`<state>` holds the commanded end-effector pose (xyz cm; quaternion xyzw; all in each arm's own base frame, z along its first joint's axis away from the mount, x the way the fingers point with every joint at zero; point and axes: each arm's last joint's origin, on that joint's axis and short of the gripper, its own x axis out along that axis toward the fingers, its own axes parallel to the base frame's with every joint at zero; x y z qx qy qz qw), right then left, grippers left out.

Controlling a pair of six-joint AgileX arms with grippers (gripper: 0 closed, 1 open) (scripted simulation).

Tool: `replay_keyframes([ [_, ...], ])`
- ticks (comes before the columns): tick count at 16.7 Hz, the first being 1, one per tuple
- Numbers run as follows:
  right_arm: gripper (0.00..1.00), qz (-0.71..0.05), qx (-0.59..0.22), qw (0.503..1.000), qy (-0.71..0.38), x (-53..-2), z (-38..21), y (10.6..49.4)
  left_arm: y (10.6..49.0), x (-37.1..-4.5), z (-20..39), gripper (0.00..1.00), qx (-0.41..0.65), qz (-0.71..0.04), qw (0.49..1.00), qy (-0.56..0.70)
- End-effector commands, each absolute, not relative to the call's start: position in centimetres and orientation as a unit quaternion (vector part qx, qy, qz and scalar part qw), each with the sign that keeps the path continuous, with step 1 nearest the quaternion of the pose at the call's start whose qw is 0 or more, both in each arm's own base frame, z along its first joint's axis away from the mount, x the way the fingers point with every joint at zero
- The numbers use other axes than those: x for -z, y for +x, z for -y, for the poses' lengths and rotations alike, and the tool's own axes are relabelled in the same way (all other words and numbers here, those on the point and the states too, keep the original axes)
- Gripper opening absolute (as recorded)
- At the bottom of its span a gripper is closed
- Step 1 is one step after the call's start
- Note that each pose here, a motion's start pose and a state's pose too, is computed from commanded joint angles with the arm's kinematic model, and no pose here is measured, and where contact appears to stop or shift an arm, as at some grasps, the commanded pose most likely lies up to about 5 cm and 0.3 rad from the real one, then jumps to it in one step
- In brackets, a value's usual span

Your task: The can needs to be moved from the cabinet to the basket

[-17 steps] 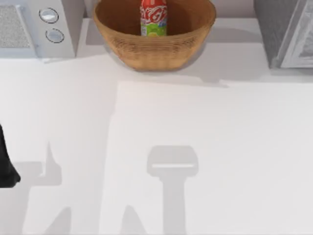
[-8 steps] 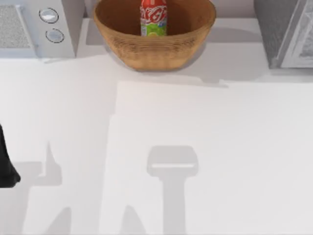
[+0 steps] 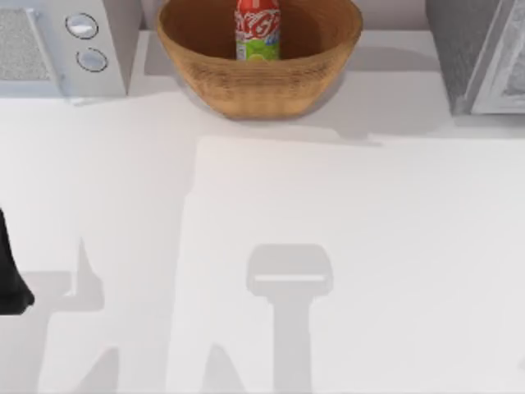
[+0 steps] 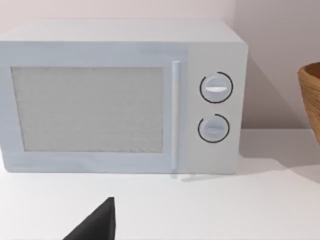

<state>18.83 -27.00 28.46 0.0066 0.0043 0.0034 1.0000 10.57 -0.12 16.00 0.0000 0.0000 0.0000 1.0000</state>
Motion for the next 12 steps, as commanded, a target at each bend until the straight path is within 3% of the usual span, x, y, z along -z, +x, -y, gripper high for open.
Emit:
replay_keyframes([
  [7, 1.00, -0.011, -0.005, 1.000, 0.018, -43.5, 24.9, 17.9, 10.6, -16.0, 0.1, 1.00, 0.000, 0.000, 1.000, 0.000],
  [12, 1.00, -0.004, -0.003, 1.000, 0.006, -50.1, 20.7, 15.8, 10.6, -16.0, 0.1, 1.00, 0.000, 0.000, 1.000, 0.000],
])
